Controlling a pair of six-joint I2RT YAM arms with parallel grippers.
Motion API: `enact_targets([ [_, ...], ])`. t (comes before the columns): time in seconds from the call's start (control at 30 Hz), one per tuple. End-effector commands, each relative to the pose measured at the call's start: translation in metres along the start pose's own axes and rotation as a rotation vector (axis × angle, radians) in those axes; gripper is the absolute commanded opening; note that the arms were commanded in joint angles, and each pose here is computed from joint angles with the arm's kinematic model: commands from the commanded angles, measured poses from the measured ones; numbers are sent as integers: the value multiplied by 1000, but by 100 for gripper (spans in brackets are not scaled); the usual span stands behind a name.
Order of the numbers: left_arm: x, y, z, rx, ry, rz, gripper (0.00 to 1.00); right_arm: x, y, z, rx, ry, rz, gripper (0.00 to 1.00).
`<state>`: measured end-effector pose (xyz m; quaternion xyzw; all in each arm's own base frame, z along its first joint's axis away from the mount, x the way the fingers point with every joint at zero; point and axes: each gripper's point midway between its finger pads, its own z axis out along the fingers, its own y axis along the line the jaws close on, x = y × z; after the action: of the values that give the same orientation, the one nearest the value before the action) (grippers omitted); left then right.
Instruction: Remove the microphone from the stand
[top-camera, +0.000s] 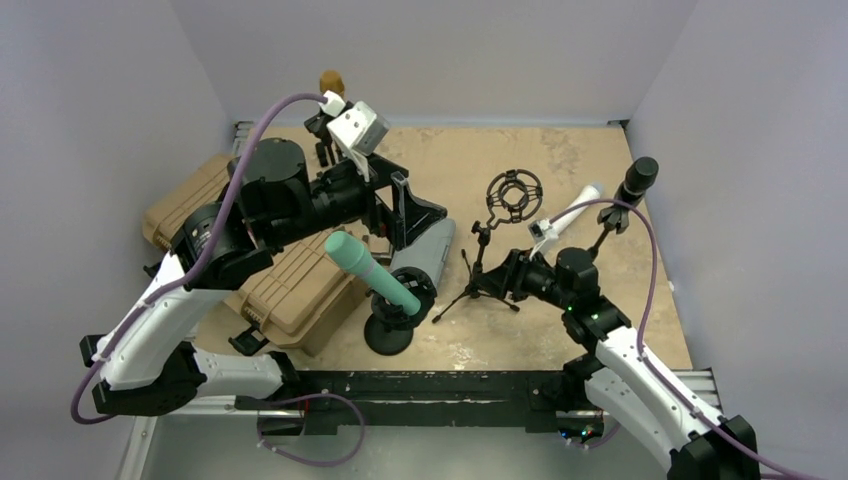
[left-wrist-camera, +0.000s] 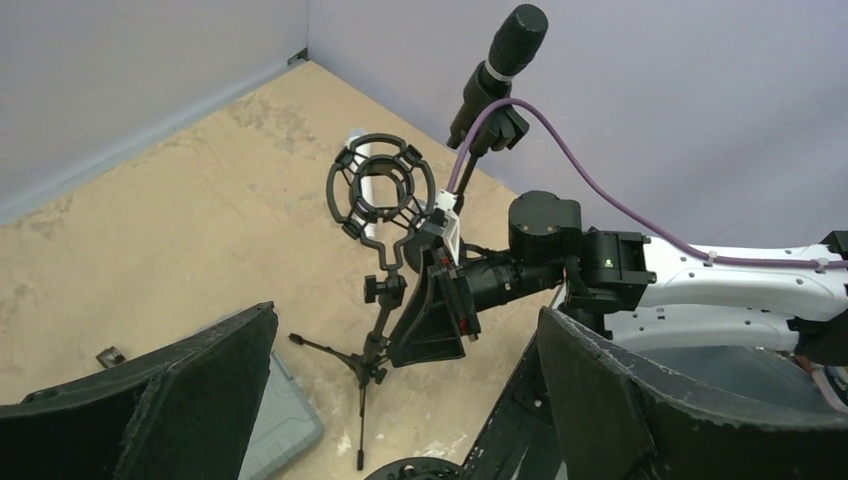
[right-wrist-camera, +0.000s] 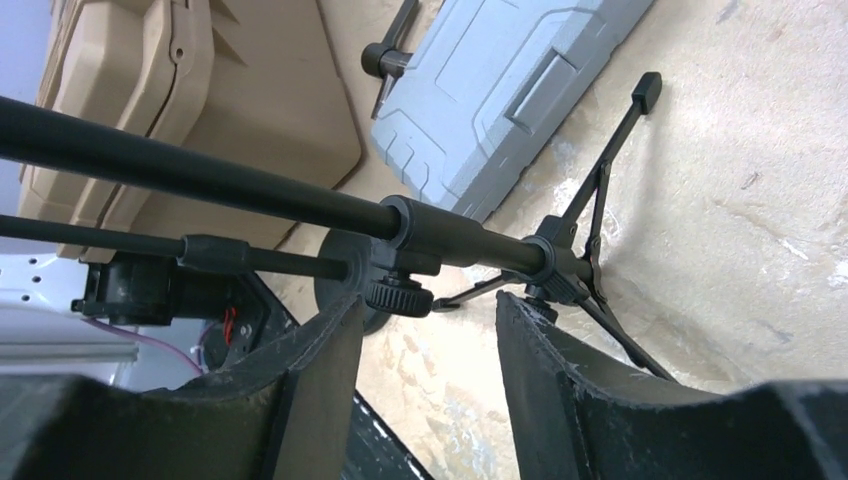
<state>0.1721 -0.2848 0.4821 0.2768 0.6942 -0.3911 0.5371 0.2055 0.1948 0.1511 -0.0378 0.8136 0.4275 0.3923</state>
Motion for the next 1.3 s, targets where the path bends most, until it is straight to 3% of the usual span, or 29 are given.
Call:
enact_targets([
  [0.0,-12,3,-4,-14,-17,87,100,-11,10,4,-55,-57,15,50],
  [0.27,-16,14,-11,-61,-60,135,100,-11,4,5,-29,-76,47,44],
  [0.57,-7,14,-14,-59,-60,109,100,-16,-16,0,170,-57,-47,0],
  [0.83,20,1,28,-11,117,-20,98,-11,-26,7,321,-50,-140,0],
  [1.17,62,29,76,-159,262,-45,97,5,-26,7,707,19,-348,0],
  [1.27,69,33,84,-177,280,-48,96,10,-24,10,737,39,-361,0],
])
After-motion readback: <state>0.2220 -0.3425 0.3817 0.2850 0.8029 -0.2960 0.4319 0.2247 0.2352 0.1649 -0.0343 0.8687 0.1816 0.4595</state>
